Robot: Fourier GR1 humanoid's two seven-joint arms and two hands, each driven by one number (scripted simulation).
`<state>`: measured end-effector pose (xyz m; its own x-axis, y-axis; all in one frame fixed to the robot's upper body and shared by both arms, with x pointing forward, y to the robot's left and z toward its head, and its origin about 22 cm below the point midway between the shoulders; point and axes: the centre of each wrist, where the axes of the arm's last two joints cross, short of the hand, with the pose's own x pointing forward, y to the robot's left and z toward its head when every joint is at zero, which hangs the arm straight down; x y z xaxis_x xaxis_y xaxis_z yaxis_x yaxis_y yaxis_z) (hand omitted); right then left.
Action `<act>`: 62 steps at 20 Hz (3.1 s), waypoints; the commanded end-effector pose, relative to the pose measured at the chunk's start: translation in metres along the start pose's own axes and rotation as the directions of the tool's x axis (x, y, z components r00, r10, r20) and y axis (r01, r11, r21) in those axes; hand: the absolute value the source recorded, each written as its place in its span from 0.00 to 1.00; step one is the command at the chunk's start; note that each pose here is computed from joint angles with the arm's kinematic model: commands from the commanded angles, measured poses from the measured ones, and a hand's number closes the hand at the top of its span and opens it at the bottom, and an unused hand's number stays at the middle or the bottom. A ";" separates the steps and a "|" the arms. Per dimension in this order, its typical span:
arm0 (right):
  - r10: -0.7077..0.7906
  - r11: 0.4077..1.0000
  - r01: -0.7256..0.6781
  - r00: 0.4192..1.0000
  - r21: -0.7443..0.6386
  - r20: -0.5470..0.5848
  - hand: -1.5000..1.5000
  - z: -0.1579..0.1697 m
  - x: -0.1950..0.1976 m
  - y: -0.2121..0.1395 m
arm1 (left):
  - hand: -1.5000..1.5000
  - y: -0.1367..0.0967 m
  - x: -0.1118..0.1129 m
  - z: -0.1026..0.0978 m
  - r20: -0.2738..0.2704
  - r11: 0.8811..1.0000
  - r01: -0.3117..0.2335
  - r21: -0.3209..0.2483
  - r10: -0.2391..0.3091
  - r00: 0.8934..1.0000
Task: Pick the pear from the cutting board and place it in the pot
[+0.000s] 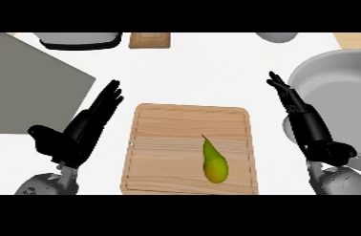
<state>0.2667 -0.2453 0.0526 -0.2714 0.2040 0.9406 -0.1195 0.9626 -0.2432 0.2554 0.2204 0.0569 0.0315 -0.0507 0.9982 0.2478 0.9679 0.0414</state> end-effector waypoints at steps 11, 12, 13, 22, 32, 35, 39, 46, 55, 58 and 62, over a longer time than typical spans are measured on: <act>-0.180 0.826 0.105 0.980 0.554 0.083 0.00 -0.047 -0.030 -0.051 | 0.50 0.032 0.034 -0.028 0.237 0.966 -0.027 0.258 -0.036 0.971; -0.219 0.818 0.102 0.965 0.566 0.142 0.00 -0.045 -0.034 -0.054 | 0.50 0.031 0.037 -0.030 0.261 0.964 -0.032 0.264 -0.039 0.965; -0.260 0.799 0.110 0.950 0.592 0.175 0.00 -0.046 -0.038 -0.052 | 0.50 0.041 0.043 -0.033 0.259 0.964 -0.033 0.265 -0.038 0.965; -0.069 0.629 -0.165 0.961 0.759 0.267 0.00 -0.071 -0.037 -0.093 | 0.50 0.047 0.022 -0.037 0.233 0.956 -0.027 0.294 -0.044 0.972; 0.089 0.382 -0.362 0.930 0.850 0.356 0.00 -0.116 -0.017 -0.027 | 0.50 0.051 0.023 -0.043 0.229 0.944 -0.025 0.329 -0.054 0.972; 0.103 0.354 -0.366 0.930 0.861 0.353 0.00 -0.114 -0.022 -0.022 | 0.50 0.052 0.021 -0.026 0.232 0.945 -0.022 0.327 -0.058 0.971; 0.154 0.314 -0.357 0.934 0.880 0.323 0.00 -0.109 -0.036 0.000 | 0.50 0.053 0.017 -0.037 0.211 0.938 -0.019 0.345 -0.058 0.976; 0.156 0.255 -0.361 0.931 0.897 0.330 0.00 -0.101 -0.044 0.014 | 0.50 0.055 0.015 -0.034 0.225 0.939 -0.011 0.345 -0.071 0.972; 0.084 0.314 -0.357 0.933 0.880 0.349 0.00 -0.087 -0.053 0.041 | 0.50 0.057 0.007 -0.027 0.211 0.944 -0.026 0.328 -0.047 0.976; 0.165 0.291 -0.395 0.918 0.871 0.361 0.00 -0.063 -0.067 0.040 | 0.50 0.062 0.027 -0.029 0.217 0.941 -0.013 0.339 -0.064 0.974; 0.219 0.280 -0.431 0.898 0.858 0.381 0.00 -0.081 -0.056 0.066 | 0.50 0.067 0.027 -0.025 0.210 0.937 -0.016 0.348 -0.062 0.976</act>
<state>0.3478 -0.1930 0.0026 -0.6390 0.3205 0.6992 -0.7254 0.0514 -0.6865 0.3041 0.2714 0.0805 -0.1888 -0.0479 0.9809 -0.0983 0.9947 0.0297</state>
